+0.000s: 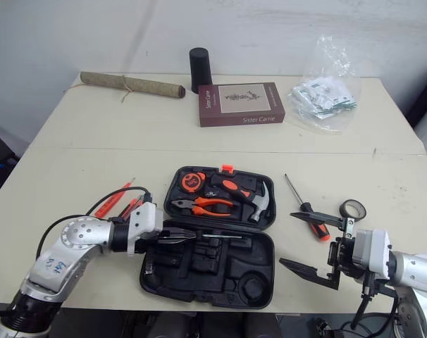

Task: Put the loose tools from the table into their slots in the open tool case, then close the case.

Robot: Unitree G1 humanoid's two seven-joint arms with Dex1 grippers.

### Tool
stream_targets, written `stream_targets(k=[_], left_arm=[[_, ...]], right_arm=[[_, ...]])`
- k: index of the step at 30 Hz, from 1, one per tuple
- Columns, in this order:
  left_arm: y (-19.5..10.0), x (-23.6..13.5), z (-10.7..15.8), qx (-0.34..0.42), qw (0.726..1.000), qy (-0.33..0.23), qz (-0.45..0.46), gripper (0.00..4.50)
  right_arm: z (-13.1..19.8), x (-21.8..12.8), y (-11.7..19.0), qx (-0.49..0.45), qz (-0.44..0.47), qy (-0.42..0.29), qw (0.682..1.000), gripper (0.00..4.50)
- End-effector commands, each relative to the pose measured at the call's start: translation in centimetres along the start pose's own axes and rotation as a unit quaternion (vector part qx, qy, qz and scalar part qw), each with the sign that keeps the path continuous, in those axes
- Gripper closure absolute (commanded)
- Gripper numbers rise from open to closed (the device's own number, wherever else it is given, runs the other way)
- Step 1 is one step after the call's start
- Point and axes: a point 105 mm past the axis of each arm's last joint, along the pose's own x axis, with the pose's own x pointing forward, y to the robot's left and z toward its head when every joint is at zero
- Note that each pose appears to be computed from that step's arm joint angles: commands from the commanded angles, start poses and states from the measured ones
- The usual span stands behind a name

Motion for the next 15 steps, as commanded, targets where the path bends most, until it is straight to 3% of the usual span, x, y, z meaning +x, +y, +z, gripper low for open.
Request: stream_targets(k=[1,8,15], left_arm=[[0.2,0.6,-0.6,0.034,0.999,0.028,0.0,4.48],[-0.4,1.0,-2.3,-0.007,0.998,0.057,-0.014,4.48],[-1.7,1.6,-5.2,-0.085,0.986,0.14,-0.033,4.48]], right_arm=[[0.5,0.0,-0.2,-0.014,-0.005,-0.006,1.0,0.0],[0.6,-0.2,-0.2,-0.015,-0.011,-0.003,1.0,0.0],[0.2,-0.2,-0.1,-0.009,-0.028,-0.002,1.0,0.0]])
